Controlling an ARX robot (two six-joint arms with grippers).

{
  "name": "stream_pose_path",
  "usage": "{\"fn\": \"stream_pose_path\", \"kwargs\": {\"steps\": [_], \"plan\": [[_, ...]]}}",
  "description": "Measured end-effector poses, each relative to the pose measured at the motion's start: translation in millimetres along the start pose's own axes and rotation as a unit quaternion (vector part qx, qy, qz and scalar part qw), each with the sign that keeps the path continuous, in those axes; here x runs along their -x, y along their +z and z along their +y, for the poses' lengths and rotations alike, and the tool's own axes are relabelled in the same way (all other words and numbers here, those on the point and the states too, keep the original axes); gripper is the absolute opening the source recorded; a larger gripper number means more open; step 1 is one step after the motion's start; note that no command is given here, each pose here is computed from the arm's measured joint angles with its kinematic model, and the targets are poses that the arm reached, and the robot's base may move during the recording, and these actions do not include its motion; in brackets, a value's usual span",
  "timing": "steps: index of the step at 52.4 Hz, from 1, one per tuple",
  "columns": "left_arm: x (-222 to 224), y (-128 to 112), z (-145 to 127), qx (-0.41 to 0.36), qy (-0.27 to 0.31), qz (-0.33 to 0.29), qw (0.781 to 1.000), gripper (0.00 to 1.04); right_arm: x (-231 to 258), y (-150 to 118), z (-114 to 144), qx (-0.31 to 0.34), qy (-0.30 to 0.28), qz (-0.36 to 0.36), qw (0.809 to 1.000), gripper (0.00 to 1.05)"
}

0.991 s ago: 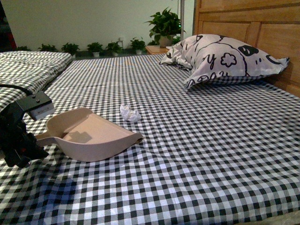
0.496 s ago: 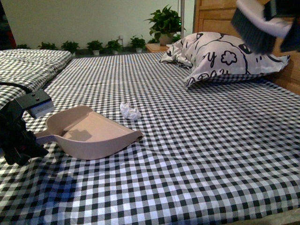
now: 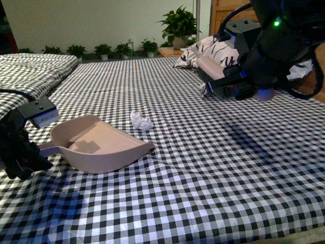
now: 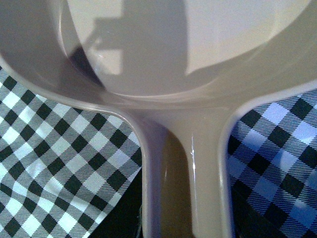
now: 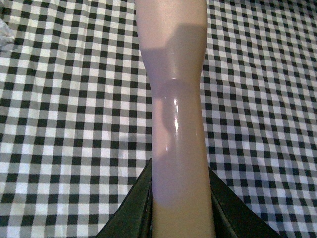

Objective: Clean up trash

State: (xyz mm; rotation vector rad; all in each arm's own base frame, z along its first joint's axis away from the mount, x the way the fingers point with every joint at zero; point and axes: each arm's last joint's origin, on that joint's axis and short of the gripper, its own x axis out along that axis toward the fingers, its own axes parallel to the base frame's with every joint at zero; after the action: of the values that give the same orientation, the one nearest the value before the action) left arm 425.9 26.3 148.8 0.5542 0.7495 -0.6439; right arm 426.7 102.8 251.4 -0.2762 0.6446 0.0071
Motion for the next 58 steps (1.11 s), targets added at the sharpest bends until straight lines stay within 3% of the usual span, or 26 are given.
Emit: {"fn": "stream_pose_path", "kwargs": {"steps": [23,41,58], "plan": [[0,0,0,0.0,0.0,0.0,1.0,0.24,-43,18,24,0.072,-0.037,0.003,0.997,0.2],[0,0,0,0.0,0.0,0.0,1.0,0.24,-75,9,52,0.144,-0.106,0.033,0.983,0.2],[0,0,0,0.0,0.0,0.0,1.0,0.24,-96,1,82,0.207,-0.097,0.071,0.971,0.2]]}}
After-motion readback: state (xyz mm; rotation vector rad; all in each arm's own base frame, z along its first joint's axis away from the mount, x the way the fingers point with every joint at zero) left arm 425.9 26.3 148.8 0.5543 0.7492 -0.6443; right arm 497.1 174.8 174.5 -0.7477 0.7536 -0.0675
